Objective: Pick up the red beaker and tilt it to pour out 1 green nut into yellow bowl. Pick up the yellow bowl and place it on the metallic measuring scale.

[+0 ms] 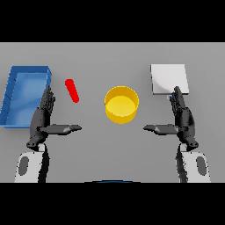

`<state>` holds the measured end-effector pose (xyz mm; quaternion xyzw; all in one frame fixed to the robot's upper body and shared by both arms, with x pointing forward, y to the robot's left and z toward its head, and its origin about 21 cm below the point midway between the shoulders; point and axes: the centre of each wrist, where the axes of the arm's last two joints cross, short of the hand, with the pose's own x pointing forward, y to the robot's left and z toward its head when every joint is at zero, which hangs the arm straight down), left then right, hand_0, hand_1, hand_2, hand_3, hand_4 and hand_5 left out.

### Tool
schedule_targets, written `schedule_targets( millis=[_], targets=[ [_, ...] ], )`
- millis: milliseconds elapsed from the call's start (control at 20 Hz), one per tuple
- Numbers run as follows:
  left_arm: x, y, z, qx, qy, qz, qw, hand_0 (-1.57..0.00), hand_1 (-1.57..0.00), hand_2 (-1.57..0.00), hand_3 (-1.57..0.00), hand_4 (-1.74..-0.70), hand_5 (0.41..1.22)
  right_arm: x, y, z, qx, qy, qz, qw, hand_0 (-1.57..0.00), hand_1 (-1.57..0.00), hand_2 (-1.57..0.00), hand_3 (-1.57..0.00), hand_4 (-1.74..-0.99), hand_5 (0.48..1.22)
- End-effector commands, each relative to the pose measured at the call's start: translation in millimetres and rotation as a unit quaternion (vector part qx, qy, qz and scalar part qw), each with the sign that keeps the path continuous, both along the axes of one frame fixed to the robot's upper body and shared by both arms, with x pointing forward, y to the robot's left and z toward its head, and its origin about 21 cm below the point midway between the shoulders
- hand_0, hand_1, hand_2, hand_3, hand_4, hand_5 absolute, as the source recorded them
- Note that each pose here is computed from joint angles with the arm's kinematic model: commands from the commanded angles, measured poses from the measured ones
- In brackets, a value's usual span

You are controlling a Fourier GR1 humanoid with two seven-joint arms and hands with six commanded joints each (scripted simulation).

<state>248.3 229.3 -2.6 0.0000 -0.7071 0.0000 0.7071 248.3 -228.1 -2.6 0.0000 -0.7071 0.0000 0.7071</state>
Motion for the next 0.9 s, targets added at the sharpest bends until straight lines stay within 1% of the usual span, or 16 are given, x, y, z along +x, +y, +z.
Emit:
schedule_targets(
  millis=[0, 250, 300, 350, 400, 450, 500, 550, 600, 700, 750, 800, 850],
  targets=[
    [0.2, 2, 0, 0.000, 0.000, 0.001, 1.000, 0.00, 0.00, 0.00, 0.00, -1.15, 0.599, -0.4, 0, 0, 0.000, 0.000, 0.000, 1.000, 0.00, 0.00, 0.00, 0.00, -1.167, 0.599],
    [3.9, 13, 1, 0.002, 0.004, 0.002, 1.000, 0.00, 0.00, 0.00, 0.00, -1.15, 0.599, -4.5, 1, 1, 0.003, -0.004, 0.000, 1.000, 0.00, 0.00, 0.00, 0.00, -1.167, 0.599],
    [-4.7, 18, 5, 0.033, -0.010, -0.012, 0.999, 0.00, 0.00, 0.00, 0.00, -1.15, 0.599, -12.7, -3, 2, -0.076, -0.039, 0.000, 0.996, 0.00, 0.00, 0.00, 0.00, -1.167, 0.599],
    [-11.0, 17, 7, 0.051, -0.012, -0.023, 0.998, 0.00, 0.00, 0.00, 0.00, -1.16, 0.599, -20.5, -2, 2, -0.121, -0.054, 0.001, 0.991, 0.00, 0.00, 0.00, 0.00, -1.163, 0.595],
    [-15.9, 16, 9, 0.063, -0.015, -0.031, 0.997, 0.00, 0.00, 0.00, 0.00, -1.16, 0.599, -26.0, -1, 4, -0.147, -0.065, 0.004, 0.987, 0.00, 0.00, 0.00, 0.00, -1.162, 0.594],
    [-18.6, 20, 12, 0.069, -0.011, -0.031, 0.997, 0.00, 0.00, 0.00, 0.00, -1.16, 0.599, -28.6, 1, 4, -0.162, -0.060, 0.002, 0.985, 0.00, 0.00, 0.00, 0.00, -1.160, 0.591],
    [-19.5, 20, 16, 0.072, -0.010, -0.034, 0.997, 0.00, 0.00, 0.00, 0.00, -1.16, 0.599, -30.0, 4, 4, -0.169, -0.056, 0.004, 0.984, 0.00, 0.00, 0.00, 0.00, -1.159, 0.590],
    [-19.0, 18, 16, 0.079, -0.001, -0.037, 0.996, 0.00, 0.00, 0.00, 0.00, -1.16, 0.600, -33.0, 7, 4, -0.171, -0.059, 0.004, 0.984, 0.00, 0.00, 0.00, 0.00, -1.162, 0.591],
    [-21.0, 17, 16, 0.085, -0.003, -0.039, 0.996, 0.00, 0.00, 0.00, 0.00, -1.16, 0.602, -32.3, 7, 6, -0.166, -0.058, 0.002, 0.984, 0.00, 0.00, 0.00, 0.00, -1.173, 0.593],
    [-17.3, 16, 15, 0.097, 0.005, -0.043, 0.994, 0.00, 0.00, 0.00, 0.00, -1.16, 0.602, -32.8, 3, 8, -0.159, -0.059, 0.001, 0.986, 0.00, 0.00, 0.00, 0.00, -1.192, 0.600],
    [-13.5, 16, 14, 0.101, 0.009, -0.045, 0.994, 0.00, 0.00, 0.00, 0.00, -1.16, 0.602, -29.5, 6, 9, -0.154, -0.055, 0.004, 0.987, 0.00, 0.00, 0.00, 0.00, -1.199, 0.603],
    [-11.9, 10, 7, 0.101, 0.008, -0.048, 0.994, 0.00, 0.00, 0.00, 0.00, -1.16, 0.604, -32.5, 5, 5, -0.147, -0.053, 0.009, 0.988, 0.00, 0.00, 0.00, 0.00, -1.212, 0.607],
    [-9.7, 7, 4, 0.101, 0.008, -0.051, 0.994, 0.00, 0.00, 0.00, 0.00, -1.17, 0.605, -34.5, 6, 8, -0.143, -0.065, 0.015, 0.987, 0.00, 0.00, 0.00, 0.00, -1.224, 0.611]
  ],
)
